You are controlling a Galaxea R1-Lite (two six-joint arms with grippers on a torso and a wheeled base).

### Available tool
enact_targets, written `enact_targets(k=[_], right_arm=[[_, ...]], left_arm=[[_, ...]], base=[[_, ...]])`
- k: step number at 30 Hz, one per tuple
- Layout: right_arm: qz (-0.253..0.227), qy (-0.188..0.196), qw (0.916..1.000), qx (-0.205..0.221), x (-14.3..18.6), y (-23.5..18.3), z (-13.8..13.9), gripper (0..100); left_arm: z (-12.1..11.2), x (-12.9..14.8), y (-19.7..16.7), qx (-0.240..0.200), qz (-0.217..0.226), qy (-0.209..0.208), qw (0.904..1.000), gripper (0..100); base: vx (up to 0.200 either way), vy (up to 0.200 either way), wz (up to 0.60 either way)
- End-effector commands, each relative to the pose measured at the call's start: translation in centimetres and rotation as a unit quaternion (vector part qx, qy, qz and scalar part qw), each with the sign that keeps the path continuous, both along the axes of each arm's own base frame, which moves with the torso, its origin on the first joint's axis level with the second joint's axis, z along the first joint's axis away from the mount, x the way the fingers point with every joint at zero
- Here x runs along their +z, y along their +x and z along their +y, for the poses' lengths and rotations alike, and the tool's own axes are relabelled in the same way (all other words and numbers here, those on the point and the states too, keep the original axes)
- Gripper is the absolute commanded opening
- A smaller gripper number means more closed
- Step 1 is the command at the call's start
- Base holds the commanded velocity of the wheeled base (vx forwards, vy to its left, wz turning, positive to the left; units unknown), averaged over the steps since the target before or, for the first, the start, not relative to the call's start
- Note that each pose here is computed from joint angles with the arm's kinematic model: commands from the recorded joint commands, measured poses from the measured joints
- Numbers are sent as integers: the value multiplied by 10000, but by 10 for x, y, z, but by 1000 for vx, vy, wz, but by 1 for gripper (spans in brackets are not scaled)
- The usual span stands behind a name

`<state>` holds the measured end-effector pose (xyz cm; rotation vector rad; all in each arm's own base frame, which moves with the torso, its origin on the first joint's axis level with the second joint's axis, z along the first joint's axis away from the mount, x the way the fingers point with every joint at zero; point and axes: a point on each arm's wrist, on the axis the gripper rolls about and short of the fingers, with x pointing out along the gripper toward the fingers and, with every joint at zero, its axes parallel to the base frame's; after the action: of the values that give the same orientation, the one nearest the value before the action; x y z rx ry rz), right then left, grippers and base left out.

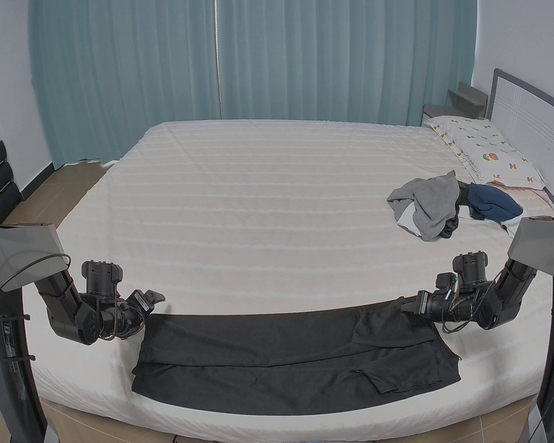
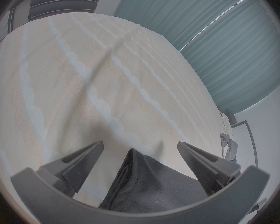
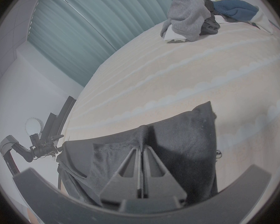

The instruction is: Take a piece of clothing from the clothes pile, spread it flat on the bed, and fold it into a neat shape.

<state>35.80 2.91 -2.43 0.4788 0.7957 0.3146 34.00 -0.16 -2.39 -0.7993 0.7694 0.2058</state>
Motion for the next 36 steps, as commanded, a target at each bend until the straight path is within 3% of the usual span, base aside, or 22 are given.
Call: enact_targets(k=[1, 11, 12, 17, 23, 27, 31, 36], right_arm=[[-118, 15, 9999, -83, 1, 2, -6, 0], [-187, 19, 9998, -68, -2, 2, -4, 0], [-199, 25, 9998, -72, -1, 2, -4, 100], [-268, 110, 9994, -165, 9, 1, -6, 100], [-183, 600, 9963, -587, 35, -12, -7, 100], [29, 844, 9931, -809, 40, -24, -6, 100], [255, 1269, 9853, -1117, 44, -45, -4, 100], [150, 1665, 9762, -1380, 44, -56, -8, 100]], left_arm=[[0, 0, 0, 3, -12, -1, 10000, 100], [0, 0, 0, 3, -27, -1, 10000, 100], [0, 0, 0, 3, -27, -1, 10000, 100], [1, 5, -2, 16, -57, -6, 10000, 100], [5, 30, -23, 59, -203, -36, 9998, 100], [4, 34, -32, 30, -180, -42, 9998, 100], [2, 33, -45, 21, -17, -60, 10000, 100], [0, 32, -65, -8, 216, -94, 9997, 100]], base=[[0, 0, 0], [0, 0, 0], [0, 0, 0], [0, 0, 0], [0, 0, 0], [-200, 0, 0], [-200, 0, 0], [-160, 0, 0]])
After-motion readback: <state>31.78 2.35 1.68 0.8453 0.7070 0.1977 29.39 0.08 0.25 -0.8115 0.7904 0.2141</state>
